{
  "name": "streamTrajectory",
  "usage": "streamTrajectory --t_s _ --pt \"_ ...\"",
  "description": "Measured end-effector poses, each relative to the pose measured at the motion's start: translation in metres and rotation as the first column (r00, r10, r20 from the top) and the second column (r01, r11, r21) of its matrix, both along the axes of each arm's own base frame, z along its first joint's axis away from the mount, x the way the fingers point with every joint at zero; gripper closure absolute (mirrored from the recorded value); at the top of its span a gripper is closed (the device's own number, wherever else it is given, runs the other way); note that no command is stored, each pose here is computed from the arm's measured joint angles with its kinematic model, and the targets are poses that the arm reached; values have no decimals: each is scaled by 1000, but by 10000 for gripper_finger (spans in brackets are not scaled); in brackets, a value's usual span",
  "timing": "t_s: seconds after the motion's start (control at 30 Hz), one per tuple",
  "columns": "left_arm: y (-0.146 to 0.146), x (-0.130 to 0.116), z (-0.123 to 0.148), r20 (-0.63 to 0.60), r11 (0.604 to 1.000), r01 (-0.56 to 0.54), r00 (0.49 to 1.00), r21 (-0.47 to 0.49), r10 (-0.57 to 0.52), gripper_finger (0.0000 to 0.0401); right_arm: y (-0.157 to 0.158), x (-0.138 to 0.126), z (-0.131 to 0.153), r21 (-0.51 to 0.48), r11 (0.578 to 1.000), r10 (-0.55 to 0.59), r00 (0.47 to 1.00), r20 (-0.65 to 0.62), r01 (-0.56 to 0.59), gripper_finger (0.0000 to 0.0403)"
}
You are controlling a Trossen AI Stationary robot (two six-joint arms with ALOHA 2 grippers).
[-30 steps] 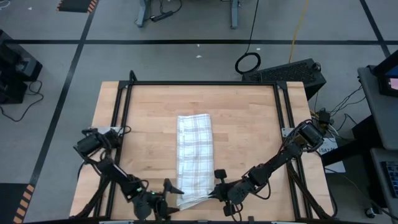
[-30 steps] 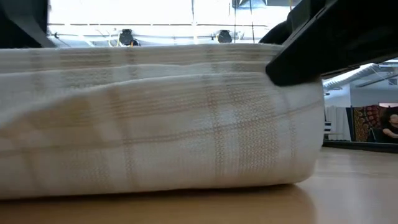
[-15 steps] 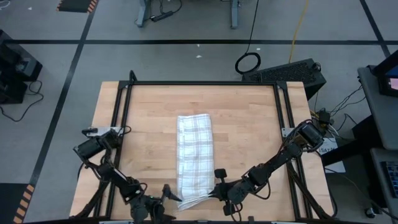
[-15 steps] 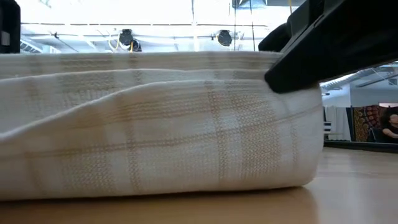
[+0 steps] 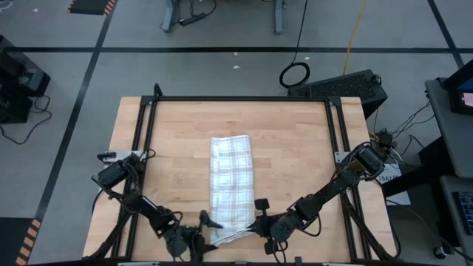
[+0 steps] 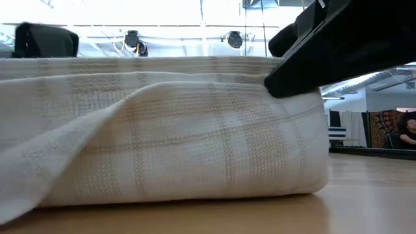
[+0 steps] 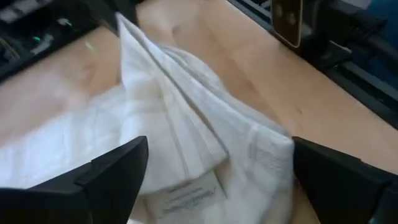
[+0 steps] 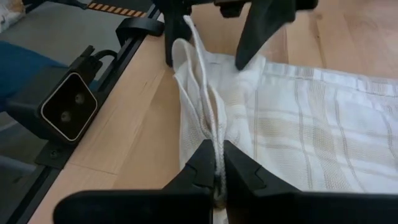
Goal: Roll towel
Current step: Roll the white kitchen towel
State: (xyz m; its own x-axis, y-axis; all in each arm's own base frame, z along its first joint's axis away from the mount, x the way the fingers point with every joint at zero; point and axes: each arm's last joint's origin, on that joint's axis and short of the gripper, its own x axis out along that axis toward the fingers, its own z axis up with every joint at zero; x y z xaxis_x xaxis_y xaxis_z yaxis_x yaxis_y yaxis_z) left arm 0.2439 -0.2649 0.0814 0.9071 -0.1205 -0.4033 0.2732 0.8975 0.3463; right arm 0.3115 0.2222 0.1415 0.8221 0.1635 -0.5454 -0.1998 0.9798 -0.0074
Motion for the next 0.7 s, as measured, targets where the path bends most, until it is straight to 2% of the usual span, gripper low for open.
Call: streamTrajectory --t_s 0.13,0.23,0.33,0.47,0.7 --pt "2 6 -6 -38 997 45 998 -65 -48 12 -1 0 0 9 999 -34 999 3 34 399" --pt "3 7 -8 -45 995 18 999 -98 -23 16 -1 1 0 32 997 -75 997 6 75 399" --pt "3 6 -8 -31 996 -11 999 -87 8 43 -2 1 0 57 994 -93 996 0 93 399" --pt "2 2 -7 5 996 -77 997 -45 77 127 -3 1 0 99 987 -123 992 -10 123 399" --pt "-2 -2 -6 -8 992 -77 997 -98 76 329 -3 1 0 207 959 -188 981 -43 193 399"
